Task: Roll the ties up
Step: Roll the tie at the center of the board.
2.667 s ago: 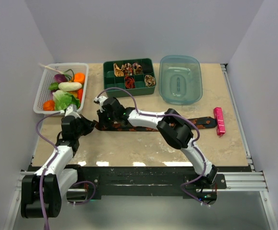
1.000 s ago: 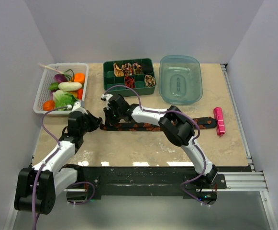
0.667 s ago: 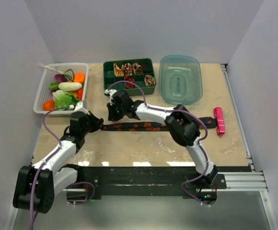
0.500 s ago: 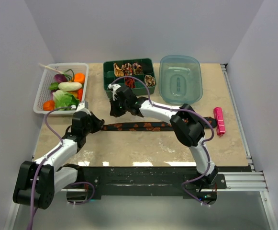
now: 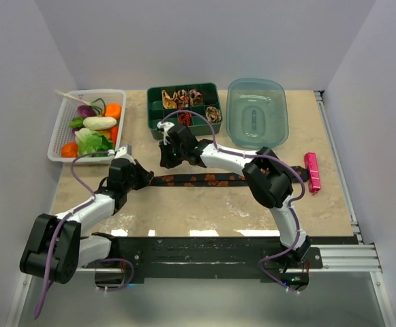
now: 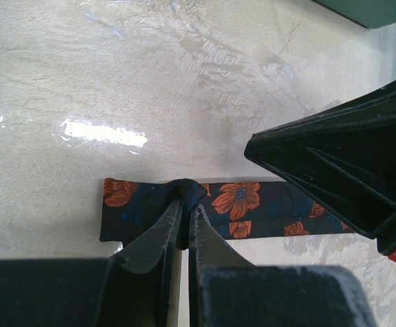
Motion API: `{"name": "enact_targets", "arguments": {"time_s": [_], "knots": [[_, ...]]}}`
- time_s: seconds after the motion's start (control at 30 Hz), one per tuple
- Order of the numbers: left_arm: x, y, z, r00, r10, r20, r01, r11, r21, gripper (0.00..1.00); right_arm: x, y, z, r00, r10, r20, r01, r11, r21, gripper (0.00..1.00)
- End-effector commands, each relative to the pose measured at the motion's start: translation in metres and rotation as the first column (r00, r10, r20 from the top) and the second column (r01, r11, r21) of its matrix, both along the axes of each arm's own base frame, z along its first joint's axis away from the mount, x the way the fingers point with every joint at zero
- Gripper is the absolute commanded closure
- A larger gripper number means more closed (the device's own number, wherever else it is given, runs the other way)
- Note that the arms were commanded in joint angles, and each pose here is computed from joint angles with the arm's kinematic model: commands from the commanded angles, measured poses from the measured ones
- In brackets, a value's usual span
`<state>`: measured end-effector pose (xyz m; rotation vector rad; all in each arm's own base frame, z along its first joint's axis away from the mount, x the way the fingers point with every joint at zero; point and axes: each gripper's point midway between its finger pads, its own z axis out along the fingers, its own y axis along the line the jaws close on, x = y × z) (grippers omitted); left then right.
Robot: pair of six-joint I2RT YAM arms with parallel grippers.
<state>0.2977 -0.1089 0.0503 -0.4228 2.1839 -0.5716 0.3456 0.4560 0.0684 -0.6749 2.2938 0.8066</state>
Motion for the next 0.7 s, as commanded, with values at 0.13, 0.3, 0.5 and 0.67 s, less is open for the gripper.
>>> {"name": "enact_targets", "arguments": {"time_s": [0.13, 0.3, 0.5, 0.67], "knots": [[0.012, -0.012, 0.004, 0.999, -0.013, 0.038, 0.014, 0.999, -0.034, 0.87, -0.002, 0.003, 0.018, 0.999, 0.028, 0.027, -0.029, 0.999, 0.034, 1.0], [0.01, -0.017, 0.004, 0.999, -0.027, 0.037, 0.03, 0.998, -0.058, 0.55, -0.003, 0.005, 0.022, 0.999, 0.036, 0.027, -0.038, 0.998, 0.046, 1.0], [0.006, -0.025, 0.008, 0.998, -0.026, 0.055, 0.033, 0.99, -0.14, 0.52, -0.008, 0.007, 0.033, 0.998, 0.053, 0.043, -0.057, 0.995, 0.085, 1.0], [0.004, -0.024, -0.001, 1.0, -0.004, 0.031, 0.009, 0.988, -0.153, 0.78, -0.016, 0.008, 0.033, 0.996, 0.086, 0.026, -0.088, 0.991, 0.104, 1.0]]}}
